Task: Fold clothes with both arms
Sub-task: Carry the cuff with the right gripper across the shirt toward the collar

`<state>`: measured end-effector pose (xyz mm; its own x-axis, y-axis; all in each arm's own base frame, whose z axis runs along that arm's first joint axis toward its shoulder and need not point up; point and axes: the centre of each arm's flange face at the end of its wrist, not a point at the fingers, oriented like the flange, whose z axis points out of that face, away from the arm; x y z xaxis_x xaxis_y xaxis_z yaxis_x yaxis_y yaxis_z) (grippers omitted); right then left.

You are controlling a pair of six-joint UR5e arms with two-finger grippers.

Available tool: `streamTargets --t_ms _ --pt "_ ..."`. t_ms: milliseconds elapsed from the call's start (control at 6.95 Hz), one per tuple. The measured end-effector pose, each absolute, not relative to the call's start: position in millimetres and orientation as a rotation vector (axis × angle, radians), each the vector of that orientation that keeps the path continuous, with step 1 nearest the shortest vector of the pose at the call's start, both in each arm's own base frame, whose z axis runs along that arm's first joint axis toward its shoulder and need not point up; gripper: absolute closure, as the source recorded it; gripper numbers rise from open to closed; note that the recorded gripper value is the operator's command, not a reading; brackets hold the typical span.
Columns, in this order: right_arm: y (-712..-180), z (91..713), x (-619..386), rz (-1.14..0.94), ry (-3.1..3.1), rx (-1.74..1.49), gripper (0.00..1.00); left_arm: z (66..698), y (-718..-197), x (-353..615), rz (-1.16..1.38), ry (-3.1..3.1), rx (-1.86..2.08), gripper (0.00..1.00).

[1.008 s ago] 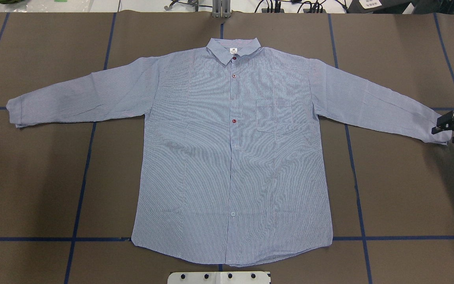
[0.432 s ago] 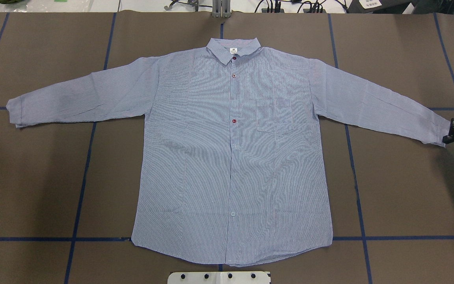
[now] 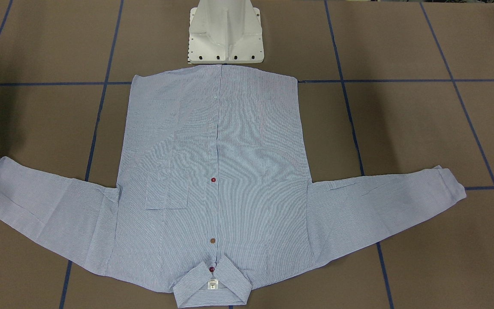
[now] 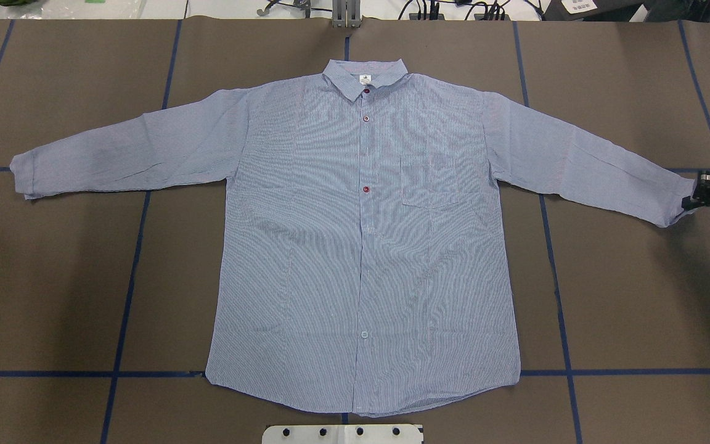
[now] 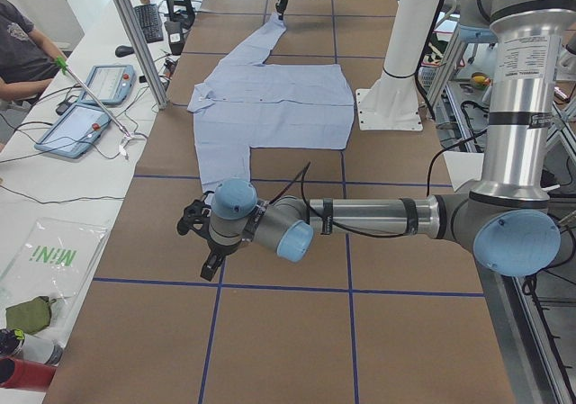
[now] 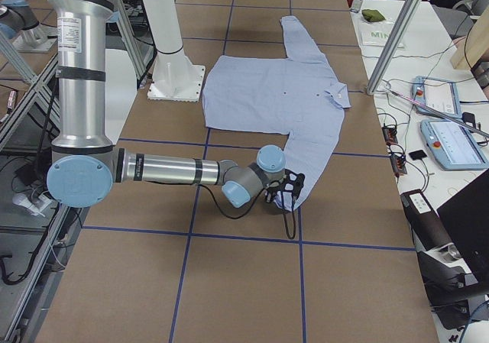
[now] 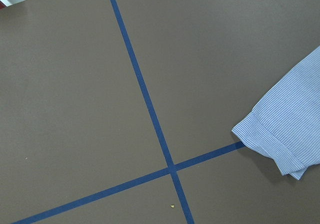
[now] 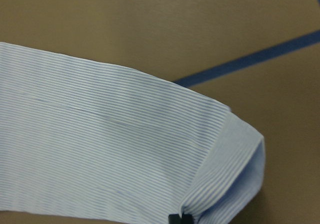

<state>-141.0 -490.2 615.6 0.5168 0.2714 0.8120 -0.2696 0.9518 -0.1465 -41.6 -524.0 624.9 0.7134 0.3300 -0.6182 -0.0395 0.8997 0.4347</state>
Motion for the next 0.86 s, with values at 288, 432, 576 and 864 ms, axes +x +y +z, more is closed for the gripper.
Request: streamTargets --t_ms 288,432,576,864 --pt "-553 515 -195 0.249 -1.023 0.043 1.0 625 -524 -42 0.211 0.753 0.411 0.01" --pt "-587 451 -237 0.219 -1.024 0.031 1.0 625 -524 -42 0.211 0.753 0.411 0.0" --pt "-609 380 -282 0.202 -1.019 0.014 1.0 625 -524 -42 0.211 0.753 0.411 0.01" --pt "-623 265 -380 0.24 -1.018 0.023 1.0 624 -525 -42 0.207 0.754 0.412 0.01"
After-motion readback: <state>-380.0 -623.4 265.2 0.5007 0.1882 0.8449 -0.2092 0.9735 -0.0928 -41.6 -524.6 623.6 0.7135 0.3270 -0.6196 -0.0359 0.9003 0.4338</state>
